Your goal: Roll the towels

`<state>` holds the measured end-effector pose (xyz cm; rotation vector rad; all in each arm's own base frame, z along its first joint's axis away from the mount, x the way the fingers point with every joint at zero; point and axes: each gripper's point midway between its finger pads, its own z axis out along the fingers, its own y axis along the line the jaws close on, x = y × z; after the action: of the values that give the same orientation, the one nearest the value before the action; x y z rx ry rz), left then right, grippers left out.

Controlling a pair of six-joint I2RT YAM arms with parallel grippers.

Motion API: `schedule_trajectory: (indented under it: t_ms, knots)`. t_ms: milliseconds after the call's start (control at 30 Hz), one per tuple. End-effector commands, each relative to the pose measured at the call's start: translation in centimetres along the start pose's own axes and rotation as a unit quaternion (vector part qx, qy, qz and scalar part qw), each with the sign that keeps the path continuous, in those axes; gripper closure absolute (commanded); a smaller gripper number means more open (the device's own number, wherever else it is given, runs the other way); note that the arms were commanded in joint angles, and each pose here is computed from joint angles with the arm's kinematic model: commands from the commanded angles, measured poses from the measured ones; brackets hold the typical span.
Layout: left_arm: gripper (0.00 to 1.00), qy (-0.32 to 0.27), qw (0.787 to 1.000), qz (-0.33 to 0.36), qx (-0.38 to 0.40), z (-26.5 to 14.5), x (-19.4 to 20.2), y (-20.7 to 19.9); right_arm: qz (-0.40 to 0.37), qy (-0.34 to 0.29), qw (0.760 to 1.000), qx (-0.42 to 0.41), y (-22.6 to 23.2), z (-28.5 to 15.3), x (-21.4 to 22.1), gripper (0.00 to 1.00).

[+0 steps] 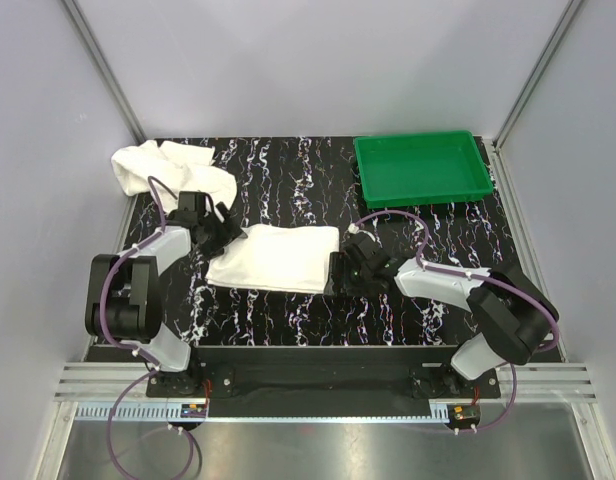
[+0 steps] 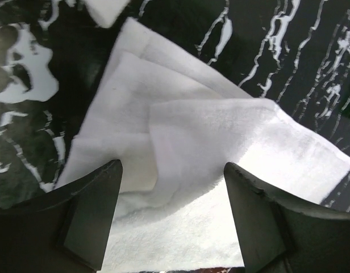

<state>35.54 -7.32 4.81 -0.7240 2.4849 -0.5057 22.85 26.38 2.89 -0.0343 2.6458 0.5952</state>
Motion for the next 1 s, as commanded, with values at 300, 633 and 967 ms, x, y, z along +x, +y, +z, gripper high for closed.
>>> schedule_trajectory:
  t_ms: [300, 633, 967]
  knots:
    - [0.63, -0.048, 0.994, 0.023, 0.091, -1.0, -2.2, -3.9, 0.013, 0.011, 1.0, 0.012, -1.2, 0.1, 1.2, 0.2]
    - [0.96, -0.131, 0.987, 0.05, 0.081, -5.6, -3.8, -3.7, 0.019, 0.022, 0.999, 0.012, -1.7, 0.5, 2.0, 0.21]
    - [0.2, -0.17, 0.983, 0.018, -0.06, -6.2, -5.7, 0.9, 0.012, 0.009, 1.0, 0.019, -1.7, -0.3, 1.3, 0.2]
